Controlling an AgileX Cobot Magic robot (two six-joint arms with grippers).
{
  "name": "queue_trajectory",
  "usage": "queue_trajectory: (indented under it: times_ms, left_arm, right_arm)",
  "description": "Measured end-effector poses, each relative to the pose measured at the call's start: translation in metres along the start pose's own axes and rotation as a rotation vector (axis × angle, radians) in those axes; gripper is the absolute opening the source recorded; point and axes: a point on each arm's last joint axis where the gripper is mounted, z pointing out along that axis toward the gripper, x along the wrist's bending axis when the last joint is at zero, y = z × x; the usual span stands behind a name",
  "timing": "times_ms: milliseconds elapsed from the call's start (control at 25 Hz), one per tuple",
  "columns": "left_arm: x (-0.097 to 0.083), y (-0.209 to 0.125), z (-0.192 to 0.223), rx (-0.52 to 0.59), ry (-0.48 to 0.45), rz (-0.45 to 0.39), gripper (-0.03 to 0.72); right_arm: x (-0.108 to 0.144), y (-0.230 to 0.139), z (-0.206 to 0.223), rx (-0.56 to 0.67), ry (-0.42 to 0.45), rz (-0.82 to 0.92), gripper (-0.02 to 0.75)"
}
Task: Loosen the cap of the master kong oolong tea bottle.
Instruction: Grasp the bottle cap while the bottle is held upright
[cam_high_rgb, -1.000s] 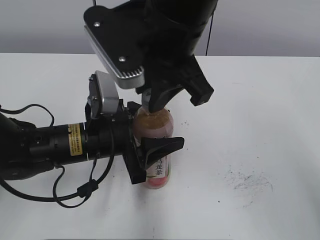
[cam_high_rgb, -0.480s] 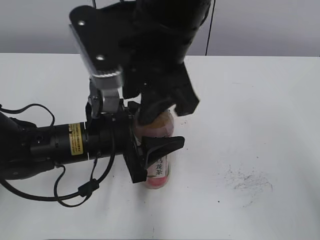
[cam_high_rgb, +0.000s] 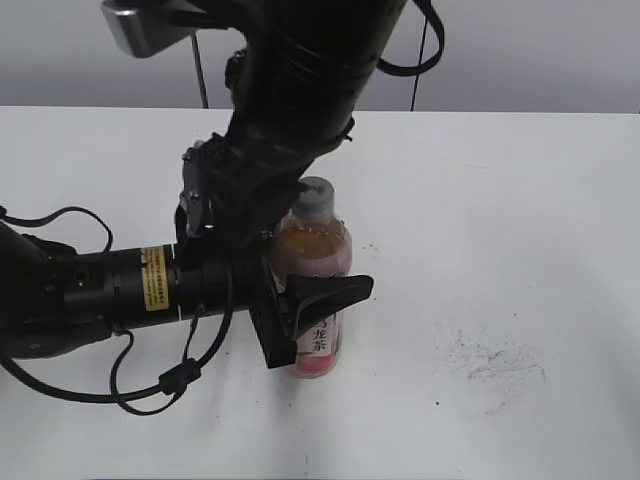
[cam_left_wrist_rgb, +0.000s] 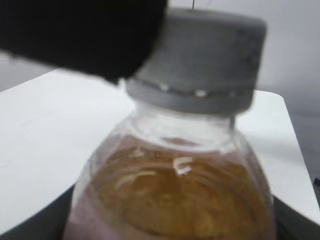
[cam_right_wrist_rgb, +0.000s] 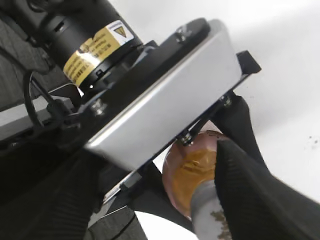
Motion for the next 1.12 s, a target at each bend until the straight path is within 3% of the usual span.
queue_trajectory:
  times_ms: [360, 760, 1120]
  left_arm:
    - [0.002, 0.0, 0.001, 0.003, 0.016, -0.039, 0.445]
    - [0.003, 0.0, 0.0, 0.001, 0.029, -0.031, 0.445]
    - [0.001, 0.0, 0.001, 0.004, 0.006, -0.003, 0.445]
  right_arm:
    - [0.001, -0.001, -0.002, 0.027, -0.06, 0.214, 0.528]
    - [-0.004, -0.002, -0.007, 0.039, -0.107, 0.167, 0.521]
    - [-0.009, -0.005, -0.05, -0.042, -0.221, 0.147, 0.521]
